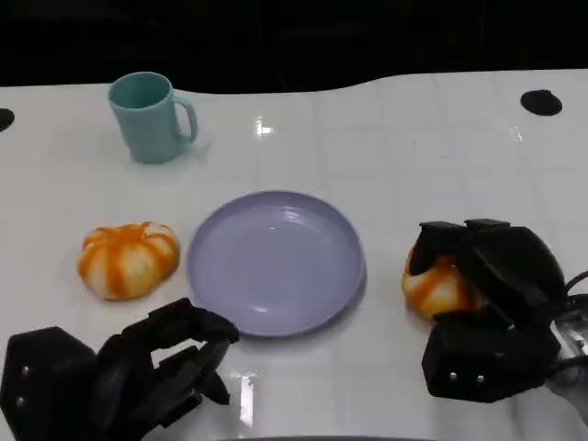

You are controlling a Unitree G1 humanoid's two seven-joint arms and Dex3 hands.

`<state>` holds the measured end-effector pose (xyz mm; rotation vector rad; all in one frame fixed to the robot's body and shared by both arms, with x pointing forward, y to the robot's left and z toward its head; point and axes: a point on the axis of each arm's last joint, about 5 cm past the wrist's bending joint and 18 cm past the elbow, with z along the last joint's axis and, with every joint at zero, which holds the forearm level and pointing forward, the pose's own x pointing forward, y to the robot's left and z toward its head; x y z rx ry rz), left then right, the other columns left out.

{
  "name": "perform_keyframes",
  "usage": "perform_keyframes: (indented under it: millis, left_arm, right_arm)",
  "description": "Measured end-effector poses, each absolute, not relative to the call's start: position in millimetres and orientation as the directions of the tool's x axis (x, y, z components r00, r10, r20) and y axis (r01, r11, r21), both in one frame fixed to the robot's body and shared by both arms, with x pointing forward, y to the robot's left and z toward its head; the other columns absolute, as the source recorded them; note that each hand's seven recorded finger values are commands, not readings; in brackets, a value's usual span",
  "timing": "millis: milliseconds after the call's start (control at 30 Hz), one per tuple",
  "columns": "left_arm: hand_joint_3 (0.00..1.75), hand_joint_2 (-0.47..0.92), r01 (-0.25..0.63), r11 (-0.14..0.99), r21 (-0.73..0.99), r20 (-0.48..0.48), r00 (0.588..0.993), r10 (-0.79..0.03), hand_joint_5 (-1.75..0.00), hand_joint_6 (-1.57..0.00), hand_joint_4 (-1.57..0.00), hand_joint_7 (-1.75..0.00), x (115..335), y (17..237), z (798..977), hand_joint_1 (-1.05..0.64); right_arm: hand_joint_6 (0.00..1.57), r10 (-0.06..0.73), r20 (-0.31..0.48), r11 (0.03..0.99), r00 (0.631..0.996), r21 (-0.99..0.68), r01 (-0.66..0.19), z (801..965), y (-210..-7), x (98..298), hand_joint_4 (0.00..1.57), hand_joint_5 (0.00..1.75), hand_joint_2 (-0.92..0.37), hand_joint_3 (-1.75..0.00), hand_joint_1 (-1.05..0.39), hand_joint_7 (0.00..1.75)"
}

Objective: Grasp the bread from the table and place it into the plate.

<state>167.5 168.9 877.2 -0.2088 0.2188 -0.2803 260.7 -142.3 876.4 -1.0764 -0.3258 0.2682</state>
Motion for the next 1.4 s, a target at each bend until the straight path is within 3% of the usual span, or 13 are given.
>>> perform_keyframes:
  millis: [333,733,1033,1400]
  left_arm:
    - [0.44,0.92,0.250,0.940,-0.231,-0.186,0.937,-0.295,-1.73,-0.63,-0.60,-1.27,167.6,167.2,877.4,-0.45]
    - [0.45,0.92,0.254,0.940,-0.228,-0.182,0.937,-0.298,-1.75,-0.61,-0.58,-1.30,169.1,167.1,878.4,-0.43]
    - [0.46,0.92,0.255,0.940,-0.228,-0.184,0.936,-0.299,-1.75,-0.61,-0.57,-1.32,170.1,167.0,878.0,-0.41]
    - [0.47,0.92,0.261,0.938,-0.228,-0.187,0.934,-0.305,-1.75,-0.60,-0.57,-1.34,169.7,165.0,877.4,-0.41]
  right_arm:
    - [0.80,0.383,0.208,0.585,0.900,-0.808,-0.062,886.3,-126.6,261.6,0.99,1.75,-0.28,-1.39,-0.01,1.67]
    - [0.75,0.469,0.301,0.671,0.830,-0.733,-0.113,911.9,-90.7,275.7,0.98,1.75,-0.23,-1.46,-0.04,1.75]
    - [0.73,0.533,0.290,0.660,0.795,-0.731,-0.175,918.7,-61.7,288.3,0.94,1.75,-0.25,-1.40,-0.10,1.75]
    - [0.74,0.568,0.250,0.647,0.784,-0.724,-0.238,914.1,-44.8,290.9,0.95,1.75,-0.26,-1.37,-0.09,1.75]
